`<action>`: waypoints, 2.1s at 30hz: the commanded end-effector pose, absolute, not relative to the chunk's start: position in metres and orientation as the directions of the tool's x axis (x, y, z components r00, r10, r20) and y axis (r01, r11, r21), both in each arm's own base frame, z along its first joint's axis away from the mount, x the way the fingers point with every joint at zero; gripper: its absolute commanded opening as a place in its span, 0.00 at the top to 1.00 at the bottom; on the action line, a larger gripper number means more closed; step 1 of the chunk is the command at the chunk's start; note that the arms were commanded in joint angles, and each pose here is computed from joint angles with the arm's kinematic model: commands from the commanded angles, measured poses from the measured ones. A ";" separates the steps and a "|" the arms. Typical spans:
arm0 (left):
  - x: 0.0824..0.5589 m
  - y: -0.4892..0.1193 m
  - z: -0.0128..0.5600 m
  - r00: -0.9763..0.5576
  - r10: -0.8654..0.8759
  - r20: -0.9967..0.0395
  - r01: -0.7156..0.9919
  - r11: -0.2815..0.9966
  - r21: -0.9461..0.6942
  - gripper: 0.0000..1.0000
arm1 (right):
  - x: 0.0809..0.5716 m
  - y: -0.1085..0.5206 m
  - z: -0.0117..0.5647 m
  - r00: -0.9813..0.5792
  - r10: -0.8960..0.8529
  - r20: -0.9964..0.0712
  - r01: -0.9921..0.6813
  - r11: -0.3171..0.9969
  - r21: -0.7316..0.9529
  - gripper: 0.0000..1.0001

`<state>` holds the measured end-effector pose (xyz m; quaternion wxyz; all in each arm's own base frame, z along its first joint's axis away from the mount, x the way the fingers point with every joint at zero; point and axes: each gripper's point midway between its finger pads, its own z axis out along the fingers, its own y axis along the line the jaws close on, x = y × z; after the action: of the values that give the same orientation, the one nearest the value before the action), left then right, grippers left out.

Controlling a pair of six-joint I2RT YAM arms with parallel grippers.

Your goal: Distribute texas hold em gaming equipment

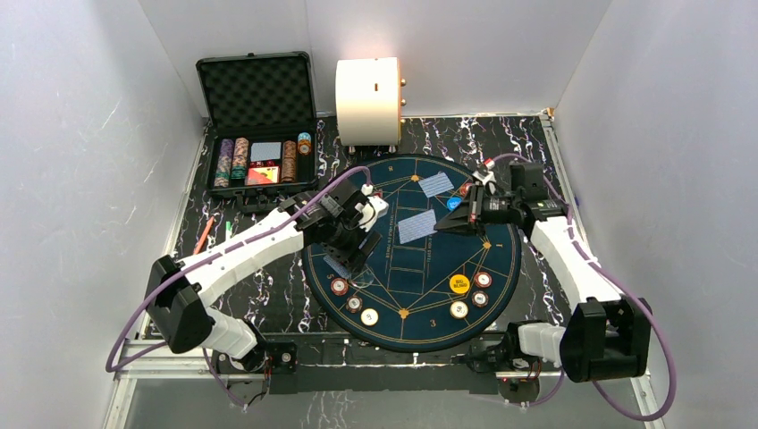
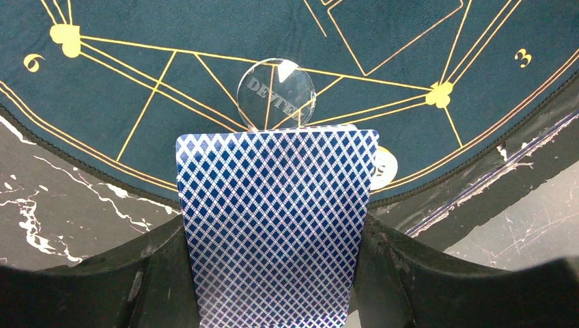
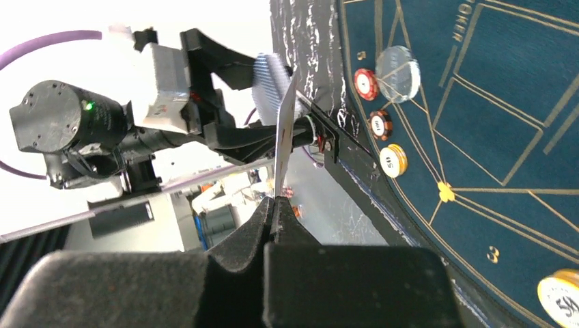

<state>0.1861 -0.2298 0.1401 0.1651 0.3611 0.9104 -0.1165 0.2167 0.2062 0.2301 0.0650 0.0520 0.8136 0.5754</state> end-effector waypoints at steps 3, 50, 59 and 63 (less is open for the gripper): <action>0.187 -0.226 0.158 -0.672 0.596 -0.439 0.692 0.717 -0.086 1.00 | 0.227 0.119 0.172 -0.865 0.496 -0.081 0.273 0.599 0.753 1.00; 0.182 -0.243 0.169 -0.596 0.634 -0.493 0.774 0.618 -0.139 1.00 | 0.217 0.290 0.214 -0.961 -0.072 -0.268 -0.278 0.267 0.923 0.05; 0.182 -0.248 0.164 -0.616 0.633 -0.469 0.761 0.631 -0.148 1.00 | 0.201 0.326 0.212 -0.952 -0.152 -0.264 -0.293 0.218 0.931 0.11; 0.182 -0.249 0.163 -0.615 0.635 -0.467 0.762 0.631 -0.146 1.00 | 0.198 0.339 0.210 -0.956 -0.163 -0.243 -0.274 0.210 0.939 0.16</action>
<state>0.1814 -0.2433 0.1466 0.1743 0.3957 0.8877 -0.1584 0.1903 0.3207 0.1826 0.0189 -0.1132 0.8035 0.5842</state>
